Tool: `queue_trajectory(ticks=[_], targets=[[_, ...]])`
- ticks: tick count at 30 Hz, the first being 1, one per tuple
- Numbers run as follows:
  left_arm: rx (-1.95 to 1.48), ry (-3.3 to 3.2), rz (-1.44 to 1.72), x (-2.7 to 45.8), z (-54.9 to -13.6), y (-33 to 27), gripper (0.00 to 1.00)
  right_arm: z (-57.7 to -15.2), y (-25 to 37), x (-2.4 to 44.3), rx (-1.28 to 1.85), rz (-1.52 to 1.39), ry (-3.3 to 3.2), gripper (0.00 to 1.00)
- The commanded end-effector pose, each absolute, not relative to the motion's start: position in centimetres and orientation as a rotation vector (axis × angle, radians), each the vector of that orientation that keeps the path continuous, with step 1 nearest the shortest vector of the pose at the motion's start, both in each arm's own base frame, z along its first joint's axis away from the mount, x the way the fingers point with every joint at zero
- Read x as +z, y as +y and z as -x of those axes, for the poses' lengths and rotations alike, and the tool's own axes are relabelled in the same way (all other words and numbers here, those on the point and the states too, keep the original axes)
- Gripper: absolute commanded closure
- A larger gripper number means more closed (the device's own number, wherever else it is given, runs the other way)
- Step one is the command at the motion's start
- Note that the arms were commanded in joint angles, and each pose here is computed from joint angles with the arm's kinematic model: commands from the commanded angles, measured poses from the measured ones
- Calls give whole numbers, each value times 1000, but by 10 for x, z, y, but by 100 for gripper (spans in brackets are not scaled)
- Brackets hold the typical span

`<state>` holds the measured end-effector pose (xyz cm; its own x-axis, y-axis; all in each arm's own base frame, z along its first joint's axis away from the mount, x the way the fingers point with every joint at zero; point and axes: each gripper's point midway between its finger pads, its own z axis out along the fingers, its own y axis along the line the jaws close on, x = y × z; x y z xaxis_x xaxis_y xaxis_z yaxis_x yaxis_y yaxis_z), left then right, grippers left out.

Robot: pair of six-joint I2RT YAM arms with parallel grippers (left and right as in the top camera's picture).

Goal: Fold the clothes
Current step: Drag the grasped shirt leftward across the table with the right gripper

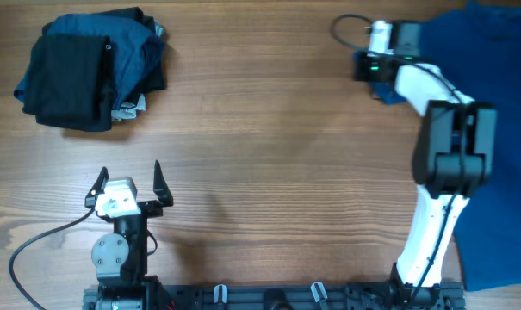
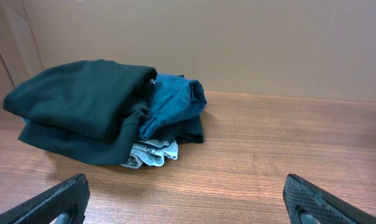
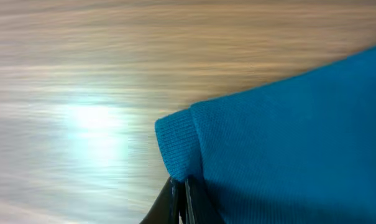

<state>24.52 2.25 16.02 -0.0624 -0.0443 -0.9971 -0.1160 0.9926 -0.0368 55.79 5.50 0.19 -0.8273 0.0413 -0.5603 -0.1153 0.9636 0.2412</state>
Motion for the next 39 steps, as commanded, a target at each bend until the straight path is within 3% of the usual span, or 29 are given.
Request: queue_trajectory(ticks=[1, 8, 15, 27, 30, 37, 39], targets=[[65, 1631, 95, 160, -245, 20, 0, -517, 165, -26, 631, 127, 2625, 96], [65, 1631, 95, 160, -245, 20, 0, -513, 232, -5, 434, 322, 2553, 96], [65, 1631, 95, 160, -245, 20, 0, -478, 316, 12, 785, 251, 2576, 96], [65, 1631, 95, 160, -245, 20, 0, -312, 477, 17, 1050, 763, 2597, 95], [65, 1631, 95, 160, -245, 20, 0, -293, 490, 26, 1140, 827, 2576, 95], [65, 1631, 95, 160, -245, 20, 0, -313, 478, 65, 1258, 797, 2515, 66], [65, 1631, 95, 160, -245, 20, 0, -326, 464, 77, 1246, 750, 2520, 62]])
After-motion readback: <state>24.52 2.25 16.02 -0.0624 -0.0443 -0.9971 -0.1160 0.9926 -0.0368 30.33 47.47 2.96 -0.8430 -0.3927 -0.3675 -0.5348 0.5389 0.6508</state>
